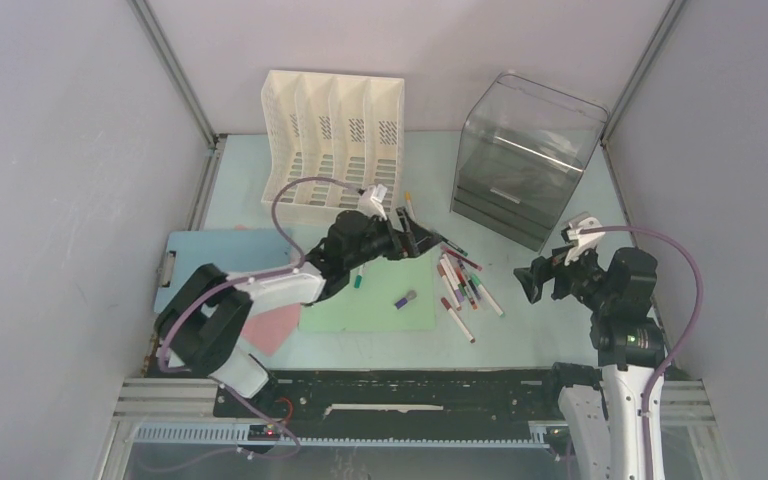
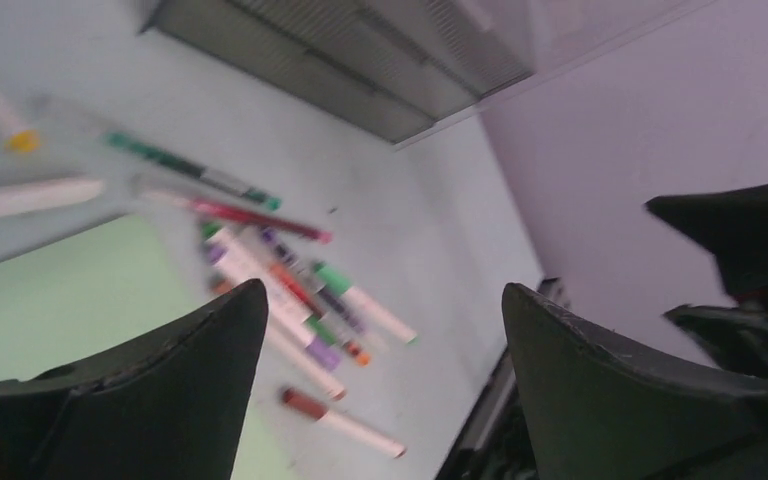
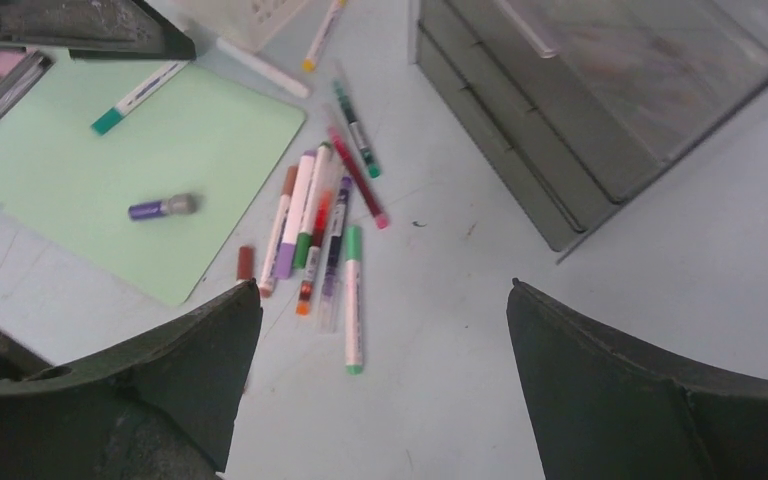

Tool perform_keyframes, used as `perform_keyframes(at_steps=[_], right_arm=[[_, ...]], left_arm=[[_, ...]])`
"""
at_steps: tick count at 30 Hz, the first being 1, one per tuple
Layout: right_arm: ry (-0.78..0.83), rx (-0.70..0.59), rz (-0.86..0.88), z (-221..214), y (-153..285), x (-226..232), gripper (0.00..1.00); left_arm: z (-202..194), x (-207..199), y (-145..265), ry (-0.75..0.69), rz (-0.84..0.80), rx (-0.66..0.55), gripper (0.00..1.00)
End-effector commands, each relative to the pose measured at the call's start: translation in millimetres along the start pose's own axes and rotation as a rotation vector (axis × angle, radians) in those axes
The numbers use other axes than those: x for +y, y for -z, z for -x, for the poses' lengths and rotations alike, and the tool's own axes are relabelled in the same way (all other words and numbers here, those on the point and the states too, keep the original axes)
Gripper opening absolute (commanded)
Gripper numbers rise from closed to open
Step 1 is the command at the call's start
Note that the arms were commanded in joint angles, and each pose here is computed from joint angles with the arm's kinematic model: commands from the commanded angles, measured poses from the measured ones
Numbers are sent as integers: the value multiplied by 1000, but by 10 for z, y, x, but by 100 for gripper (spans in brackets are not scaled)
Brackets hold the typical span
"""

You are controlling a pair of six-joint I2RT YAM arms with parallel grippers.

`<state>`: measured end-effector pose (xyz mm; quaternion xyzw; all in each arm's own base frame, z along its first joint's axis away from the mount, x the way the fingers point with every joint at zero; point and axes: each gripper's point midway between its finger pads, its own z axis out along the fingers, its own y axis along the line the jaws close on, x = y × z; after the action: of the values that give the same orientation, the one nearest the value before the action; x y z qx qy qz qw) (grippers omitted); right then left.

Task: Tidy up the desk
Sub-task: Open the storage box at the center of the board.

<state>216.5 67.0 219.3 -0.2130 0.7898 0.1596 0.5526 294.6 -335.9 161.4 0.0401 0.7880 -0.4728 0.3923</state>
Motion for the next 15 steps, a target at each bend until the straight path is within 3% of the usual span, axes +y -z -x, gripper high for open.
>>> perform_keyframes(at_steps=[1,9,15], right_arm=[[-91,-81,-179,277,63,-282,100],[-169,-111,-270,318,140,-438,96],[-166,-121,-291,337,164,-464,96]], left_arm=[[476,-842,-296,151,-292,-134,94],[497,-925,-1128,403,-340,-210,92],[520,-905,-1523,492,-326,-239,87]])
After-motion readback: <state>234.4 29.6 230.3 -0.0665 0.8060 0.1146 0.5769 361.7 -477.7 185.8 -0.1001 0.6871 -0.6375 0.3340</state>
